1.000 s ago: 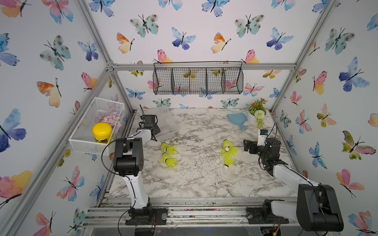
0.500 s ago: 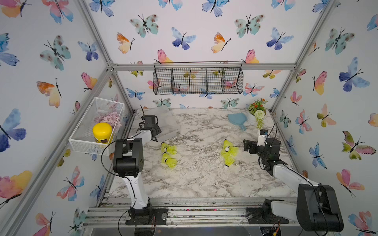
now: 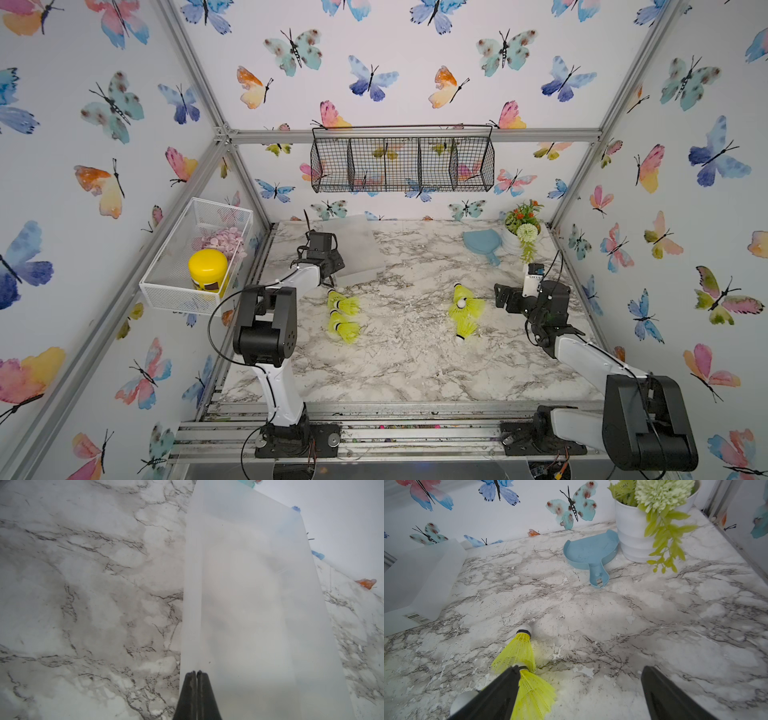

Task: Put the shuttlecocks into the storage box
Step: Move the storage box to the center of the board.

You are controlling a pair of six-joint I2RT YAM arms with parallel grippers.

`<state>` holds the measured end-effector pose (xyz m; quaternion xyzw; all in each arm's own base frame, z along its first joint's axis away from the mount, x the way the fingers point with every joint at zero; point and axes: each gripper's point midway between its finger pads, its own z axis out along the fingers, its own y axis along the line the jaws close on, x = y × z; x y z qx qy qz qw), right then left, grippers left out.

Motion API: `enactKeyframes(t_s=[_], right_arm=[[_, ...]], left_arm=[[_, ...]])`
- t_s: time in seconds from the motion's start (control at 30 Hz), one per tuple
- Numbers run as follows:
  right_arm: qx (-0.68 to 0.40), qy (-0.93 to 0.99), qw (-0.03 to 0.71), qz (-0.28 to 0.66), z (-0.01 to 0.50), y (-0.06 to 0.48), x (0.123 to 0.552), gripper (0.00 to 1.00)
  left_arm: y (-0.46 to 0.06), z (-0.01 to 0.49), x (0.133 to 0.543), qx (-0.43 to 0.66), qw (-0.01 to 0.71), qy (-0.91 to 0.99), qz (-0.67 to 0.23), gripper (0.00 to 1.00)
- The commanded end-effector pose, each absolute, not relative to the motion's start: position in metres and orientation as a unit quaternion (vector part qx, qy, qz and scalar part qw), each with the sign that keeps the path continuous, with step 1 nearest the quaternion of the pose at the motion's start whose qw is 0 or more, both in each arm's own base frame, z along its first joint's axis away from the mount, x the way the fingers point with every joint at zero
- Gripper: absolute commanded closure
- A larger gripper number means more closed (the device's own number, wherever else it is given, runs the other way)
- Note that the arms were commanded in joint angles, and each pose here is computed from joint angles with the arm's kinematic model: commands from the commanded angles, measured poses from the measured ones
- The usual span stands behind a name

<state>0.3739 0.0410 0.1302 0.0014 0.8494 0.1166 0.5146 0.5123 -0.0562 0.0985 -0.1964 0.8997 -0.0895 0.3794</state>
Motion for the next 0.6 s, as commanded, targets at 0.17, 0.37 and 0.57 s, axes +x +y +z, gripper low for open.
enactKeyframes(t_s=[0.17, 0.37, 0.57], right_arm=[[0.002, 0.848, 0.516, 0.125, 0.134, 0.042, 0.373, 0.02], [0.0, 0.847, 0.516, 0.128, 0.135, 0.044, 0.373, 0.02], [0.001, 0.849, 0.512, 0.126, 0.133, 0.043, 0.373, 0.02]], left_arm=[[-0.111, 0.139, 0.521, -0.16, 0.408, 0.884, -0.161, 1.0], [-0.156, 0.144, 0.51, -0.126, 0.394, 0.888, -0.201, 1.0], [-0.191, 0.138, 0.482, -0.098, 0.37, 0.899, -0.212, 1.0]])
